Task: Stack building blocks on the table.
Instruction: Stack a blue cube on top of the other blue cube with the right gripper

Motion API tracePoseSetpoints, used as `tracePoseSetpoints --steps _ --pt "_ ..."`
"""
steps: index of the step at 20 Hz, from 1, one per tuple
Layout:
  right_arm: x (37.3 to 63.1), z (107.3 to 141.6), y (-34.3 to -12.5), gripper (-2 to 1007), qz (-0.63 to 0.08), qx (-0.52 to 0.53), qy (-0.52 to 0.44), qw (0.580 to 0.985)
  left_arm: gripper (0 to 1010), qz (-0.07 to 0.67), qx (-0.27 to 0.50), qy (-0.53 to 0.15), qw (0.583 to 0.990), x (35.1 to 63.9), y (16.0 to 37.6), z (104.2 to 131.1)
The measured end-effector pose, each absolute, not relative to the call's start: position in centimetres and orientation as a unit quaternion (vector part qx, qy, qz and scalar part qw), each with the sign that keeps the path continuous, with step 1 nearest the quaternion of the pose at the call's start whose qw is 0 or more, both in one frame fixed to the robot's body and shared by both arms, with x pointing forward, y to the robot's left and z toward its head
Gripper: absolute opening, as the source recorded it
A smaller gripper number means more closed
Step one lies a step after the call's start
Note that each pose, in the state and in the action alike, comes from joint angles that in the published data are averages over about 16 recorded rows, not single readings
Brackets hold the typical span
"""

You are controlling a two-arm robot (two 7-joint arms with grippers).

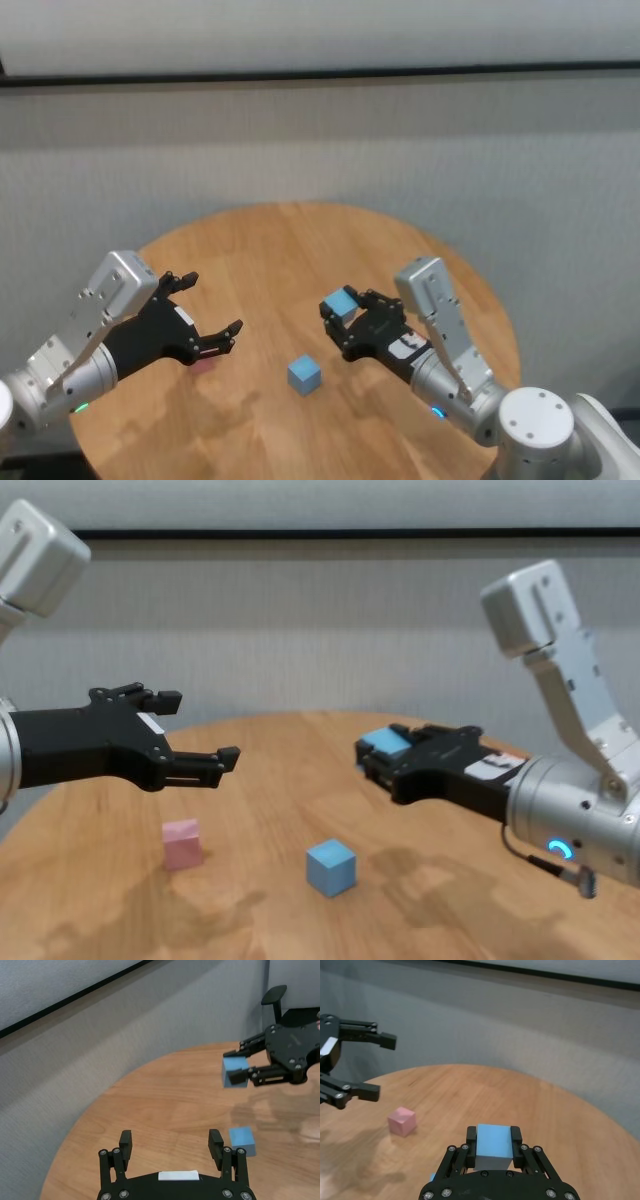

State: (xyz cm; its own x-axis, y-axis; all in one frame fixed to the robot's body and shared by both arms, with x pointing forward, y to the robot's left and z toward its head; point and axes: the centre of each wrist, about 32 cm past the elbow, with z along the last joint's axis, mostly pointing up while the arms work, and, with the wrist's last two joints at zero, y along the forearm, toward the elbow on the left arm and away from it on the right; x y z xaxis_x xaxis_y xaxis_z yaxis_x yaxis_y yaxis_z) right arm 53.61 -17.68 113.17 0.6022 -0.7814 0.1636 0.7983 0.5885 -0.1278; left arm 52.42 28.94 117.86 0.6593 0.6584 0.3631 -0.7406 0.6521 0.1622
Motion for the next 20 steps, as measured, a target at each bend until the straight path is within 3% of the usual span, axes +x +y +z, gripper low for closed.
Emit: tracePoseSetpoints --steps 20 --pt "53.9 112.0 -15.2 378 -0.409 -0.114 -0.033 0.905 1002 0.389 0.15 -0.137 0.898 52.4 28.9 117.9"
